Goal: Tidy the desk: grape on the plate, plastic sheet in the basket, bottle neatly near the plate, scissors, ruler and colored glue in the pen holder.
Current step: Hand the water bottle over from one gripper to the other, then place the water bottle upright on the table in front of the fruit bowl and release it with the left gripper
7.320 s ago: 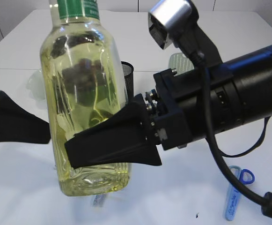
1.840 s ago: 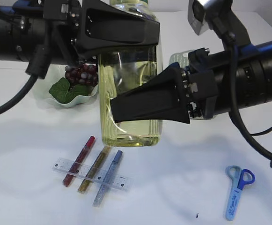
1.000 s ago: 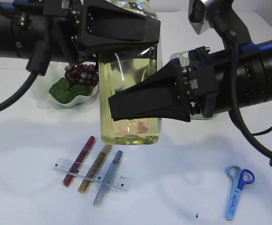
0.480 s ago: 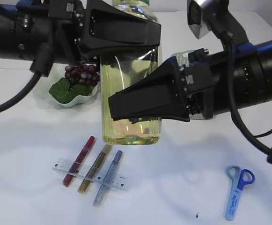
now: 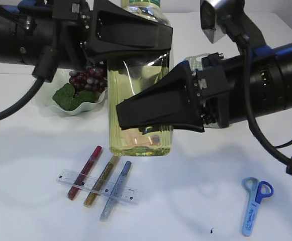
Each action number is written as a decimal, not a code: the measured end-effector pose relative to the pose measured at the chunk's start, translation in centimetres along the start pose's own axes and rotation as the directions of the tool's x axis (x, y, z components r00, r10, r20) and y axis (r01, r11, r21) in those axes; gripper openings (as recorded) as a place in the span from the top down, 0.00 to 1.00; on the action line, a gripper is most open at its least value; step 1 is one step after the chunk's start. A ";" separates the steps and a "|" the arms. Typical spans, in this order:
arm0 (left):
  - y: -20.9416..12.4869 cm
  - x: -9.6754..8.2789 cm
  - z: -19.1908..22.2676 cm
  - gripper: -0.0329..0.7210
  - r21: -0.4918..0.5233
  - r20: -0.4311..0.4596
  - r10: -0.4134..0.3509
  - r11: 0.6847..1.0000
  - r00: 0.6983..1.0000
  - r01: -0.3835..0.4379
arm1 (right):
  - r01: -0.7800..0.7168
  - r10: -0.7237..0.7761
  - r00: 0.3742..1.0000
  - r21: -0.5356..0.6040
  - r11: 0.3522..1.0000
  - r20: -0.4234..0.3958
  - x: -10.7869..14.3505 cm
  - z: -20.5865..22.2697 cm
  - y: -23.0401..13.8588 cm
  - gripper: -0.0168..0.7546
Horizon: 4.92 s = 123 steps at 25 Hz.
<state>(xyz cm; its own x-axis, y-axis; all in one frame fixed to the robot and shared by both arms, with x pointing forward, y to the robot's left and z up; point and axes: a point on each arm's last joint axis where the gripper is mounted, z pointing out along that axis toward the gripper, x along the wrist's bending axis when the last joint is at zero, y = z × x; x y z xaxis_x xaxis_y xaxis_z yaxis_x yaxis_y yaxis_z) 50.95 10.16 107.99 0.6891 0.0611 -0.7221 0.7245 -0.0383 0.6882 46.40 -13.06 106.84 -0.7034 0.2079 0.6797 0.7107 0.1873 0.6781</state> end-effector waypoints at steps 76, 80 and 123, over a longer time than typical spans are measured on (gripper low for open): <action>0.6 2.9 -5.5 0.34 0.495 -0.480 0.169 0.862 0.861 0.106 | -0.369 0.042 0.765 0.383 0.847 0.643 -3.1 -3.6 -1.9 0.21; 0.3 3.4 -6.2 0.34 0.504 -0.579 0.159 0.841 0.800 0.198 | -0.386 0.017 0.730 0.392 0.835 0.683 -3.4 -4.0 -2.1 0.21; 1.1 6.3 -12.0 0.34 0.175 -0.971 0.079 0.876 0.224 0.449 | -0.397 -0.166 0.564 0.442 0.804 0.809 -4.8 -6.1 -2.3 0.51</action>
<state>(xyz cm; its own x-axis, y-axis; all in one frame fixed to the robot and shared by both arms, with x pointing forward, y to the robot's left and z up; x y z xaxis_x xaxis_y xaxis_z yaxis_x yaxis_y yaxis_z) 55.91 22.43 105.00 0.1977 0.9795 -0.0389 0.9468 -0.1806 0.2666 48.10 -20.32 103.68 -0.5037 0.8628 0.0445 0.8570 0.4925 0.1516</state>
